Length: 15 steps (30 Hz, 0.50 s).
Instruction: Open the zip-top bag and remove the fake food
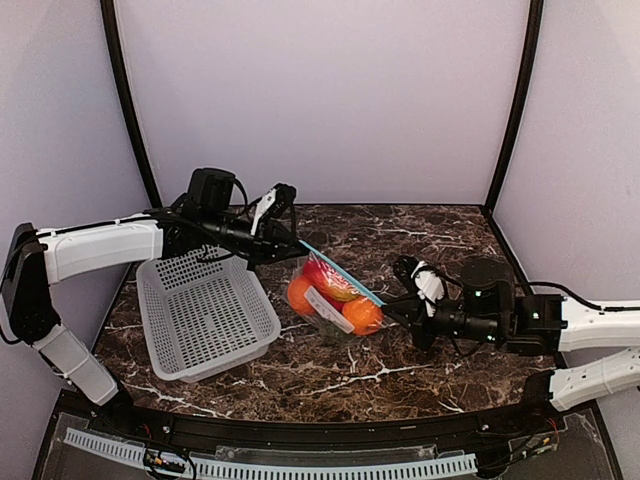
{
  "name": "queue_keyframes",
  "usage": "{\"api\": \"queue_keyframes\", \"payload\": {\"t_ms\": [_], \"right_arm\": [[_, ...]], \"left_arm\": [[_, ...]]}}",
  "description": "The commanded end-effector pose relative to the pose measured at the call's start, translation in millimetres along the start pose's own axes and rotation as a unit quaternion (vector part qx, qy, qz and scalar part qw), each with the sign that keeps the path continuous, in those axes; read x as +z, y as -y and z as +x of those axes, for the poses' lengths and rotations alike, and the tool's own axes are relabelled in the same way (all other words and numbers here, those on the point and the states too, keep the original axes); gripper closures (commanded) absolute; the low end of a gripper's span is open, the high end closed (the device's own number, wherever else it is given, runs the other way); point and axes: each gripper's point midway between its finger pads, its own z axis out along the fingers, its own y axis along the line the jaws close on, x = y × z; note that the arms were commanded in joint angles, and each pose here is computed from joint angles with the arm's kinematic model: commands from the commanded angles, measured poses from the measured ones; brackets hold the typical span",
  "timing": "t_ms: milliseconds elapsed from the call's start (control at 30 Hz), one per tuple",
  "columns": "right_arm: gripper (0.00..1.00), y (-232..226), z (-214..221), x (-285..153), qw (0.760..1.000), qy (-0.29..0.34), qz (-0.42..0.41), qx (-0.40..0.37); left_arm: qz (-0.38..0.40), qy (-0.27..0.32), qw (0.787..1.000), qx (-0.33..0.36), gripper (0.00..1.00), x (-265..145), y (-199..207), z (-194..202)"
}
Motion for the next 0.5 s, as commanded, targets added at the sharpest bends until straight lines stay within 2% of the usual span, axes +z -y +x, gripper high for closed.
{"api": "queue_keyframes", "payload": {"t_ms": [0,467], "right_arm": [[1.0,5.5,31.2,-9.3,0.999,-0.044,0.012,0.029],[0.98,-0.9,44.4,-15.4,0.997,-0.064,-0.006,0.052]], "left_arm": [[-0.026,0.028,0.999,0.028,0.99,-15.7,-15.8,-25.0],[-0.028,0.03,0.999,0.029,0.99,-17.6,-23.7,-26.7]]}}
